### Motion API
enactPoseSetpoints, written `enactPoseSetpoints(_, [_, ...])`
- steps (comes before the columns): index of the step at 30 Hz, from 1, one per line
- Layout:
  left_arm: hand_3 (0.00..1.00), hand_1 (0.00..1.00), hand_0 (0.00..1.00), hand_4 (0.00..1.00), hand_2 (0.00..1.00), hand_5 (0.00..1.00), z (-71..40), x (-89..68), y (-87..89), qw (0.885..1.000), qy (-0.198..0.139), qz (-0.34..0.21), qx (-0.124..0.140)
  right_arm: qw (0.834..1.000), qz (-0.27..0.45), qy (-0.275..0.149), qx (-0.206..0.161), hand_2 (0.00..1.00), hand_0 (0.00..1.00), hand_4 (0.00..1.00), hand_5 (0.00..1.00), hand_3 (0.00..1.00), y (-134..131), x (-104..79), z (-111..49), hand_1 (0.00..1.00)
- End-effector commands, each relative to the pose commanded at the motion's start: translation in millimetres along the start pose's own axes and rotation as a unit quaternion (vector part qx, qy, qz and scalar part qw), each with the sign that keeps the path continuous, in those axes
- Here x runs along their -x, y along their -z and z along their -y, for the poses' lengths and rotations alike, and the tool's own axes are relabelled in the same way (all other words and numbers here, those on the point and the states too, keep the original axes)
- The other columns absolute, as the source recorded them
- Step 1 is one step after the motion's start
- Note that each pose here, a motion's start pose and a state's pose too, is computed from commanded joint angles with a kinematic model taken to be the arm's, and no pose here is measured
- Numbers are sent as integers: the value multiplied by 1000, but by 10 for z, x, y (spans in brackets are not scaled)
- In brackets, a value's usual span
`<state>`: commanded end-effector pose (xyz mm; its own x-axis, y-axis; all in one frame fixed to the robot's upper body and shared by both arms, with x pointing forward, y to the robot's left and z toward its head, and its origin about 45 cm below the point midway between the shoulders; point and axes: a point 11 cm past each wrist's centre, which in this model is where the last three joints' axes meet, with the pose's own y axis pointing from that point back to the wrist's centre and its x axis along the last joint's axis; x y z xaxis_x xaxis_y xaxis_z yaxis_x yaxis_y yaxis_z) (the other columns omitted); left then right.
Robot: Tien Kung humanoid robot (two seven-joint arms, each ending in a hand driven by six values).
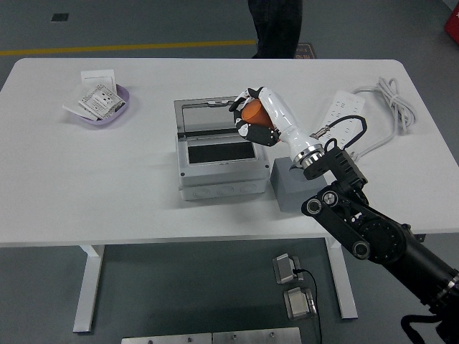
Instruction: Pick up the cylinder from the cube,place it in the box,flap close box
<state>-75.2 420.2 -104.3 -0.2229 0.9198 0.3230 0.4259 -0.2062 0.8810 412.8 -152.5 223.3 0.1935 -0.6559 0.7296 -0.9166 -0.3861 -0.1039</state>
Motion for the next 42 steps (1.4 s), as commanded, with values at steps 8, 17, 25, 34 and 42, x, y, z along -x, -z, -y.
enactPoseSetpoints(8, [829, 753, 746, 812, 729, 684, -4, -2, -13, 1000, -1, 1, 2, 997, -58, 39, -16, 250, 27, 67, 63, 242, 52, 102, 137, 144])
enactPoseSetpoints(17, [829, 753, 746, 812, 729, 684, -7, -16, -13, 1000, -2, 3, 0, 991, -103, 74, -32, 251, 32, 73, 73, 241, 90, 194, 263, 146])
enactPoseSetpoints(25, [830, 755, 746, 812, 730, 685, -15, -34, -29, 1000, -4, 6, -1, 983, -137, 116, -37, 252, 36, 73, 76, 243, 140, 424, 366, 148])
enactPoseSetpoints(34, [831, 756, 747, 812, 730, 687, -23, -40, -47, 1000, -5, 9, 0, 979, -149, 133, -35, 256, 46, 65, 73, 249, 157, 546, 459, 160])
enactPoseSetpoints(42, [830, 757, 747, 812, 732, 686, -38, -38, -85, 1000, -5, 12, 4, 978, -158, 136, -24, 258, 49, 65, 73, 251, 90, 536, 492, 159])
